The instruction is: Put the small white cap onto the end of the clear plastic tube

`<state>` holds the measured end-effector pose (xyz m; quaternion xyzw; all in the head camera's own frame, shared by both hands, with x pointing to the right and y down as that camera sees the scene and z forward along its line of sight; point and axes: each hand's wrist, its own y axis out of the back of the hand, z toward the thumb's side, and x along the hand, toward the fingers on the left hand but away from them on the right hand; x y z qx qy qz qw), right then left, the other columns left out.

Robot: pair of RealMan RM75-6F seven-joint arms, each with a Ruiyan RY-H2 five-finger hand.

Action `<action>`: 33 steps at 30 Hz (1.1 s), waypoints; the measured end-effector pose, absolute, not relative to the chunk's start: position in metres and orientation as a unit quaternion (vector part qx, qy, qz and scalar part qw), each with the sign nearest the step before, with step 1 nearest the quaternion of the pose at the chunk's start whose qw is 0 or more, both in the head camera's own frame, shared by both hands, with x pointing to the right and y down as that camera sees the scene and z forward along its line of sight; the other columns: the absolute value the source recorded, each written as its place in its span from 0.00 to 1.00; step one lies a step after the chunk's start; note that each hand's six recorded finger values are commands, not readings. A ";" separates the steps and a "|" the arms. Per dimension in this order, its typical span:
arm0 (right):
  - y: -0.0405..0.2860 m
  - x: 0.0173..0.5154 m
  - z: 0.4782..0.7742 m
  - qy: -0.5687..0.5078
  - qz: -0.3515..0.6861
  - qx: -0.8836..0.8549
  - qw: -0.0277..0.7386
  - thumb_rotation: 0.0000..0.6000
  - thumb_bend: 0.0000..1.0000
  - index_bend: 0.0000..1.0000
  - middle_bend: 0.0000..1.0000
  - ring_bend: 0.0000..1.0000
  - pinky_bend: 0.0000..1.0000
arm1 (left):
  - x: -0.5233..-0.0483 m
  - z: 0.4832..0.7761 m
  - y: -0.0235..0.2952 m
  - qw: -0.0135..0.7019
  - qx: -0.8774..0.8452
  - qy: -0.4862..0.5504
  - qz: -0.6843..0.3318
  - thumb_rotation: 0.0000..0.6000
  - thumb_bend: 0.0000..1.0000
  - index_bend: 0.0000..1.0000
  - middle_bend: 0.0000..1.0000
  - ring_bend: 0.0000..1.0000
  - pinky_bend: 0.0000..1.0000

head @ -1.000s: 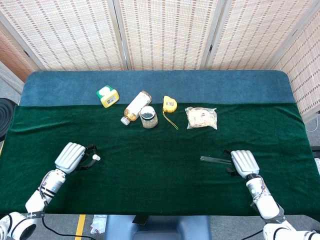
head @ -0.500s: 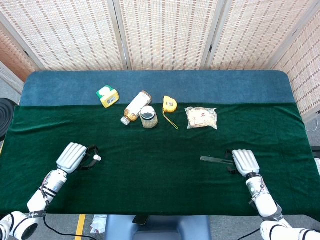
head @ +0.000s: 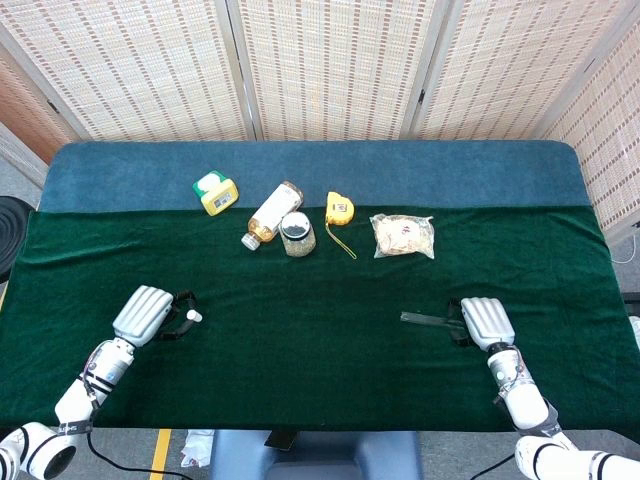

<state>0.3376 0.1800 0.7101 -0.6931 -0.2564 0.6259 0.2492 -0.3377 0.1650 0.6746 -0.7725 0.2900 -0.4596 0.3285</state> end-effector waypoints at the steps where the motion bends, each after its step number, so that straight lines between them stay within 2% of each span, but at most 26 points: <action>1: 0.180 0.337 0.710 -0.257 0.626 -0.693 0.249 1.00 0.35 0.46 0.87 1.00 0.96 | -0.338 0.675 0.165 0.328 -0.772 0.290 -0.460 1.00 0.47 0.63 1.00 0.89 0.84; 13: 0.179 0.335 0.712 -0.254 0.628 -0.693 0.248 1.00 0.36 0.48 0.87 1.00 0.96 | -0.341 0.677 0.166 0.324 -0.772 0.291 -0.463 1.00 0.47 0.62 1.00 0.89 0.84; 21: 0.178 0.333 0.715 -0.247 0.631 -0.692 0.249 1.00 0.48 0.51 0.87 1.00 0.96 | -0.342 0.679 0.166 0.323 -0.772 0.292 -0.463 1.00 0.48 0.62 1.00 0.89 0.84; 27: 0.178 0.332 0.716 -0.243 0.633 -0.690 0.253 1.00 0.51 0.53 0.87 1.00 0.96 | -0.343 0.680 0.166 0.323 -0.771 0.292 -0.464 1.00 0.48 0.62 1.00 0.89 0.84; 33: 0.178 0.330 0.716 -0.243 0.631 -0.690 0.257 1.00 0.53 0.63 0.89 1.00 0.96 | -0.343 0.678 0.165 0.321 -0.771 0.297 -0.462 1.00 0.48 0.62 1.00 0.89 0.84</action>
